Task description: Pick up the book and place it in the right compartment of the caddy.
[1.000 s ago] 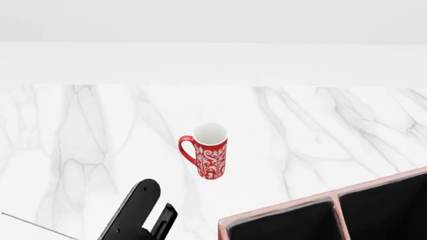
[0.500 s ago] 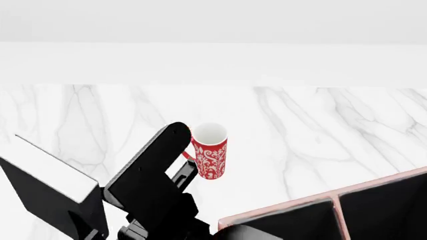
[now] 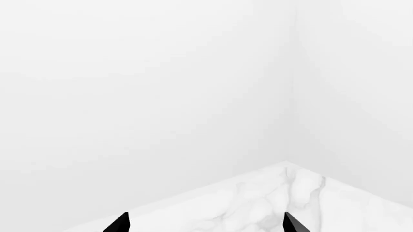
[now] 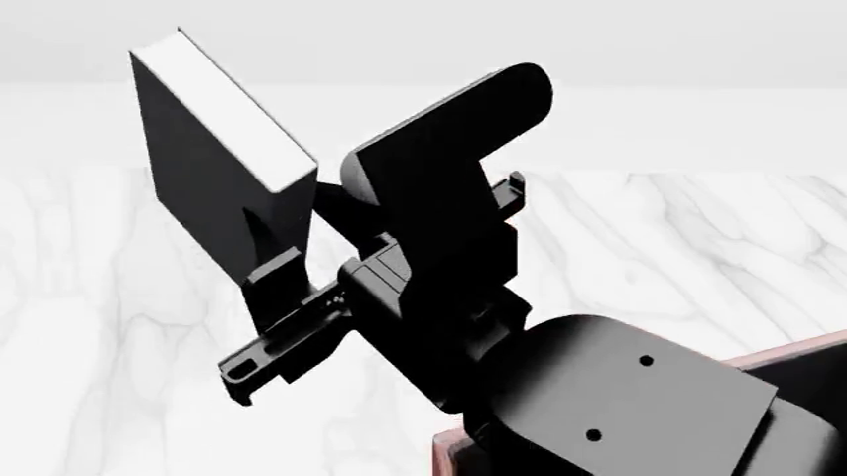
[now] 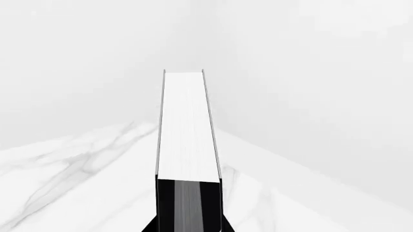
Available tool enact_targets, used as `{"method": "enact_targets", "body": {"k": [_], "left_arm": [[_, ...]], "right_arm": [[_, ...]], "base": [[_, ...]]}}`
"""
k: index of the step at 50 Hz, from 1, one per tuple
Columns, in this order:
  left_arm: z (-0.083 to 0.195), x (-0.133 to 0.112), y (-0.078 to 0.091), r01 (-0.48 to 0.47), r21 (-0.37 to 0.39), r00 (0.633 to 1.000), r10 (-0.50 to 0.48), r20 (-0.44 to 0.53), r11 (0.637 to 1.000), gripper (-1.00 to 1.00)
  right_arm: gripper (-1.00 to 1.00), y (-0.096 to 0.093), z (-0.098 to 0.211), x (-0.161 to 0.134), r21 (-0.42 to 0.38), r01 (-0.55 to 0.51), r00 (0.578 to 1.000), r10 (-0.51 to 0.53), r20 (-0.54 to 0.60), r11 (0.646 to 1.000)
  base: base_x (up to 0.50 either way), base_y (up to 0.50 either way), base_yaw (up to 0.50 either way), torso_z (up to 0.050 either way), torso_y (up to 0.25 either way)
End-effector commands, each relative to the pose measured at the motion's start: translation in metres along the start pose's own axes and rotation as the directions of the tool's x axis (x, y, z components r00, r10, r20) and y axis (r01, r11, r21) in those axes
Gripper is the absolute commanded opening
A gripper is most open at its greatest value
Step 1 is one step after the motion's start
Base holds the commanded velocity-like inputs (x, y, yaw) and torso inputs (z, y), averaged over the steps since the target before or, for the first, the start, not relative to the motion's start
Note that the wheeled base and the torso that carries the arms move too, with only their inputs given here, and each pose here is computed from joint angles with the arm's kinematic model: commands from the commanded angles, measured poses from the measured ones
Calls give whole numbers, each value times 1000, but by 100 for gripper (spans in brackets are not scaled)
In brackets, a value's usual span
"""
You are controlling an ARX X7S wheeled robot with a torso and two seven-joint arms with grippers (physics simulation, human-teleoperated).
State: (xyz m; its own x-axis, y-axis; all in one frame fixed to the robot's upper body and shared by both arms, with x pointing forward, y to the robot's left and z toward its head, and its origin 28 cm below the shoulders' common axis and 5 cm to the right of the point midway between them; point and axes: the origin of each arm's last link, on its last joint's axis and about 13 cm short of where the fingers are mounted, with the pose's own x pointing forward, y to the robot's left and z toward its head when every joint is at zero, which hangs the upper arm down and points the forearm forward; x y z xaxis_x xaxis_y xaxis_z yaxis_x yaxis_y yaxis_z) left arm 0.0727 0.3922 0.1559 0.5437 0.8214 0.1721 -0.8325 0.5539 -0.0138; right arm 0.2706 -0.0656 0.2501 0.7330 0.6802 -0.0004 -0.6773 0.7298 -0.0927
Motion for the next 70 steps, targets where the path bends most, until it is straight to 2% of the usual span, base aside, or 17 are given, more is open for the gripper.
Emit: {"method": "enact_targets", "body": {"k": [1, 8, 9, 10, 18, 32, 42, 53, 60, 61, 64, 66, 70], "left_arm": [[-2, -4, 4, -9, 4, 1000, 9, -12, 1000, 100], [-4, -3, 3, -6, 4, 1000, 6, -15, 1000, 100], [-5, -3, 3, -6, 5, 1000, 6, -16, 1000, 100], [-5, -3, 3, -6, 5, 1000, 7, -16, 1000, 100], [-3, -3, 2, -5, 3, 1000, 5, -13, 1000, 100], [-4, -3, 0, 1, 3, 1000, -1, -15, 1000, 100], [-5, -3, 0, 3, 5, 1000, -3, -16, 1000, 100], [-8, -2, -1, 5, 7, 1000, -5, -20, 1000, 100], [-8, -3, -1, 6, 7, 1000, -5, -22, 1000, 100], [-8, -3, -1, 5, 6, 1000, -5, -22, 1000, 100], [-9, -3, -1, 6, 7, 1000, -6, -22, 1000, 100], [-9, -3, -1, 6, 5, 1000, -6, -22, 1000, 100], [-8, -3, -1, 7, 5, 1000, -7, -20, 1000, 100]], "right_arm": [[-100, -24, 33, -13, 31, 152, 980, -155, 122, 988], [-100, -34, 36, -25, 49, 235, 962, -240, 130, 971], [-100, -38, 36, -28, 45, 274, 952, -278, 131, 961], [-100, -40, 36, -30, 62, 277, 951, -283, 128, 959], [-100, -53, 35, -49, 53, 383, 916, -387, 104, 922], [-100, -75, 34, -83, 71, 561, 821, -566, 73, 824], [-100, -83, 35, -99, 70, 633, 769, -636, 62, 771], [-100, -91, 34, -116, 38, 717, 694, -718, 53, 696], [-100, -96, 33, -125, 46, 748, 660, -750, 46, 662], [-100, -97, 32, -127, 48, 760, 647, -761, 43, 648], [-100, -98, 30, -130, 54, 770, 635, -771, 38, 636], [-100, -101, 27, -134, 61, 790, 609, -792, 33, 610], [-100, -103, 25, -142, 67, 805, 589, -808, 28, 589]], "base": [[0, 0, 0, 0, 0], [0, 0, 0, 0, 1], [0, 0, 0, 0, 0], [0, 0, 0, 0, 0], [0, 0, 0, 0, 1], [0, 0, 0, 0, 1], [0, 0, 0, 2, 2], [0, 0, 0, 0, 1], [0, 0, 0, 0, 1], [0, 0, 0, 0, 0], [0, 0, 0, 0, 3], [0, 0, 0, 0, 0], [0, 0, 0, 0, 3]]}}
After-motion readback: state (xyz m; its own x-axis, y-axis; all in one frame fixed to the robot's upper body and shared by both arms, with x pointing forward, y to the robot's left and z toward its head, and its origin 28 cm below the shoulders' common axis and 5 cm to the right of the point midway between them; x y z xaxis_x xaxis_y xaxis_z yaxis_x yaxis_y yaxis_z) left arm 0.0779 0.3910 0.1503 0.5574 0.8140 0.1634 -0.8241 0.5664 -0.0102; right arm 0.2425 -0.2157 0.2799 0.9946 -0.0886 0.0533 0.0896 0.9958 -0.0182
